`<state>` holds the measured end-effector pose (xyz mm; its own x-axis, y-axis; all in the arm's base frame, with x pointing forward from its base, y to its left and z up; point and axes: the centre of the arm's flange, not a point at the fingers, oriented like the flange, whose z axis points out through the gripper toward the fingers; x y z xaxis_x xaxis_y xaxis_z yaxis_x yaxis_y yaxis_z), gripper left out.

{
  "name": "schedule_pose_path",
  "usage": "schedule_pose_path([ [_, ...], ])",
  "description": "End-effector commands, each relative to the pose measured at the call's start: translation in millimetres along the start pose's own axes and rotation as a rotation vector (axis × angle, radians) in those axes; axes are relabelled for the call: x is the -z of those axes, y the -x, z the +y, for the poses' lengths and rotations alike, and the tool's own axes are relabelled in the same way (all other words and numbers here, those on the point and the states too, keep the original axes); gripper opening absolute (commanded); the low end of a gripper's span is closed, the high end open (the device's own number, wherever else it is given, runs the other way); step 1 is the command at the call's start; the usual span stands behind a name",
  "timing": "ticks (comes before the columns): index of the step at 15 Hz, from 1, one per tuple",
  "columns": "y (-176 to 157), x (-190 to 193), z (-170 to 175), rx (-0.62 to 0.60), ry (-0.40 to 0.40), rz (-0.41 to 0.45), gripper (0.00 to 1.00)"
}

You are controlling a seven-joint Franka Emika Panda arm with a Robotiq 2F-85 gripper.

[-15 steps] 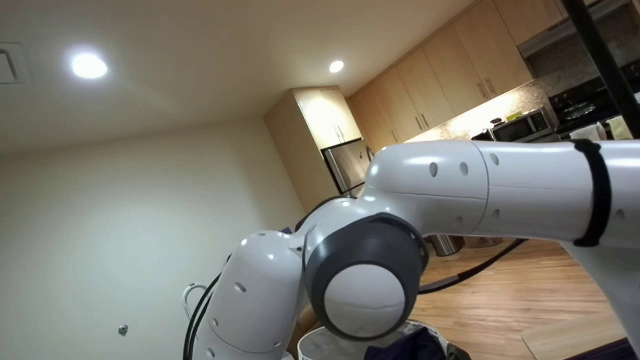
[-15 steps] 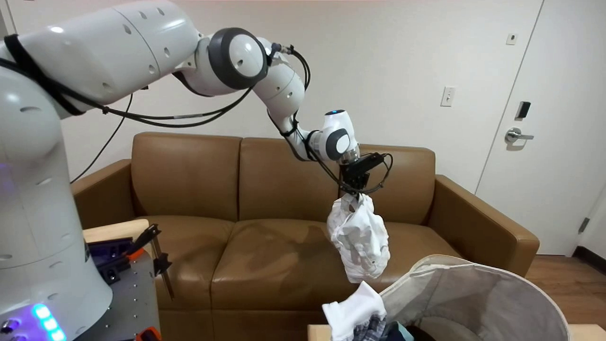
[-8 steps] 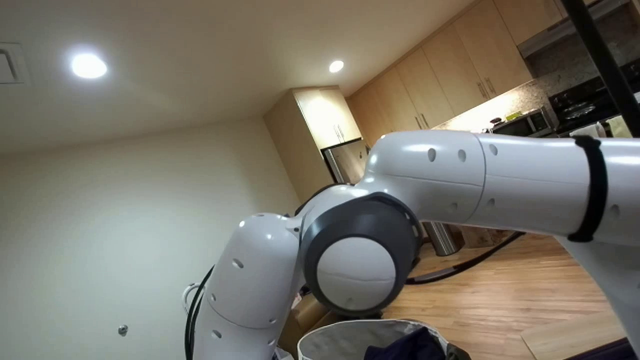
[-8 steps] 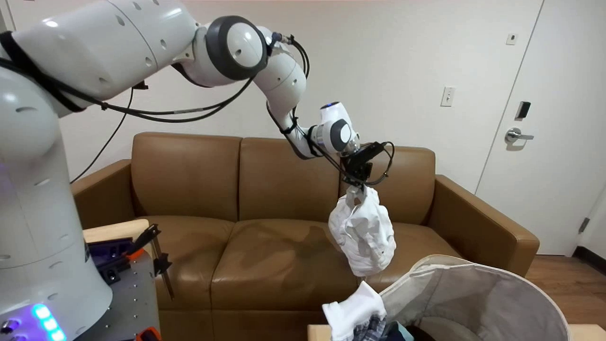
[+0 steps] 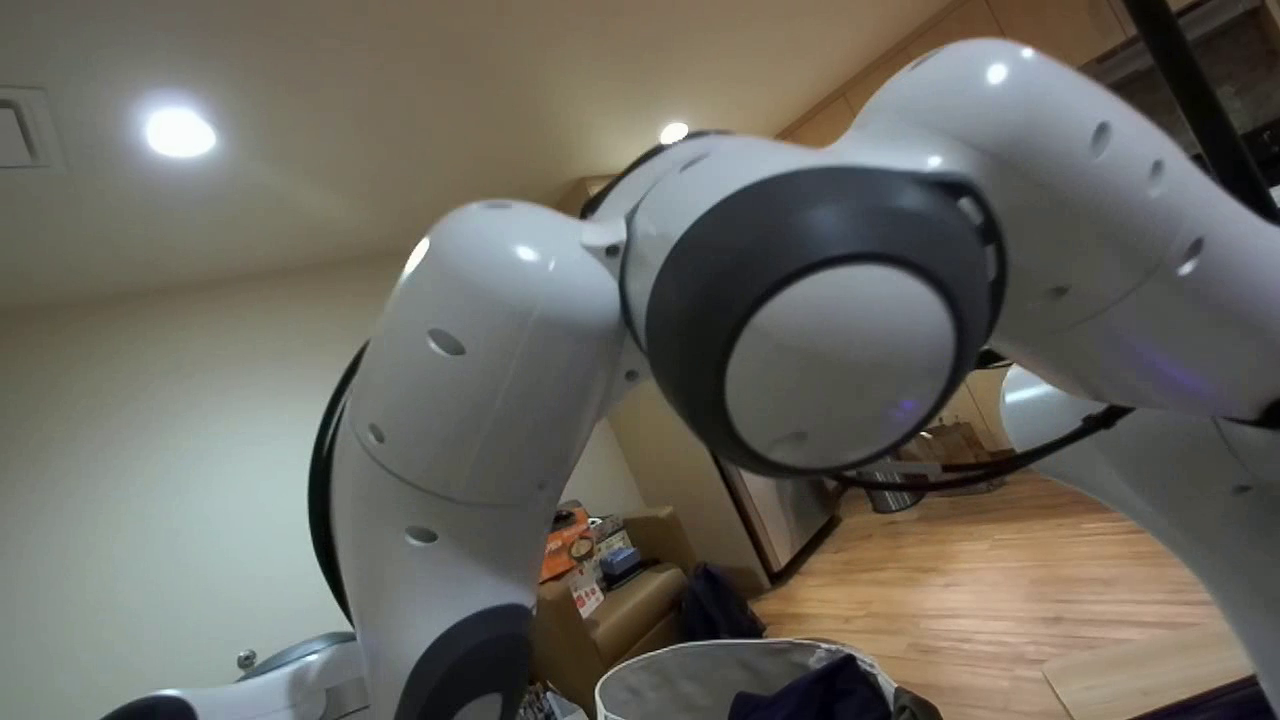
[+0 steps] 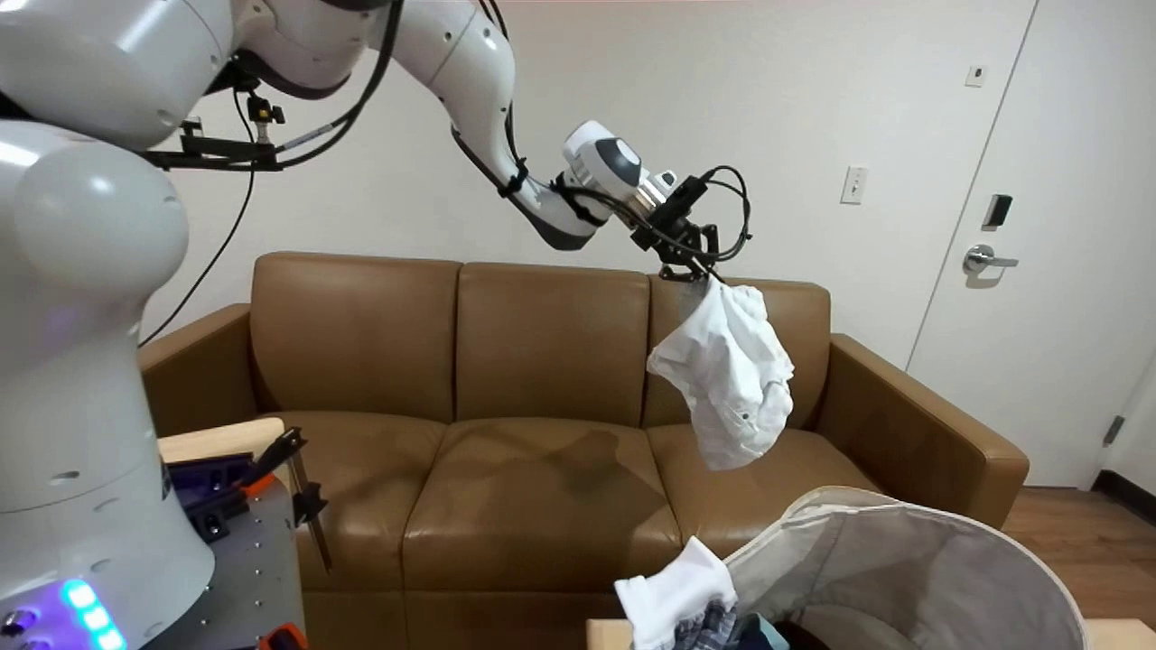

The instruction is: Move the white pair of shorts from the couch to the laundry bag

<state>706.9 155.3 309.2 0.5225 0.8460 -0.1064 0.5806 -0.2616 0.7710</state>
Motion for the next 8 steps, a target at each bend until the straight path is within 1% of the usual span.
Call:
schedule_pose_path([
  [1,6,12,-1,-0.027,0.015,-0.029,0.06],
  [3,12,23,-6,-0.051,0.009,-0.047,0.06],
  [7,18,19,-11,-0.059,-0.001,-0.06,0.06],
  [8,22,19,-7,-0.094,-0.048,-0.067,0.06],
])
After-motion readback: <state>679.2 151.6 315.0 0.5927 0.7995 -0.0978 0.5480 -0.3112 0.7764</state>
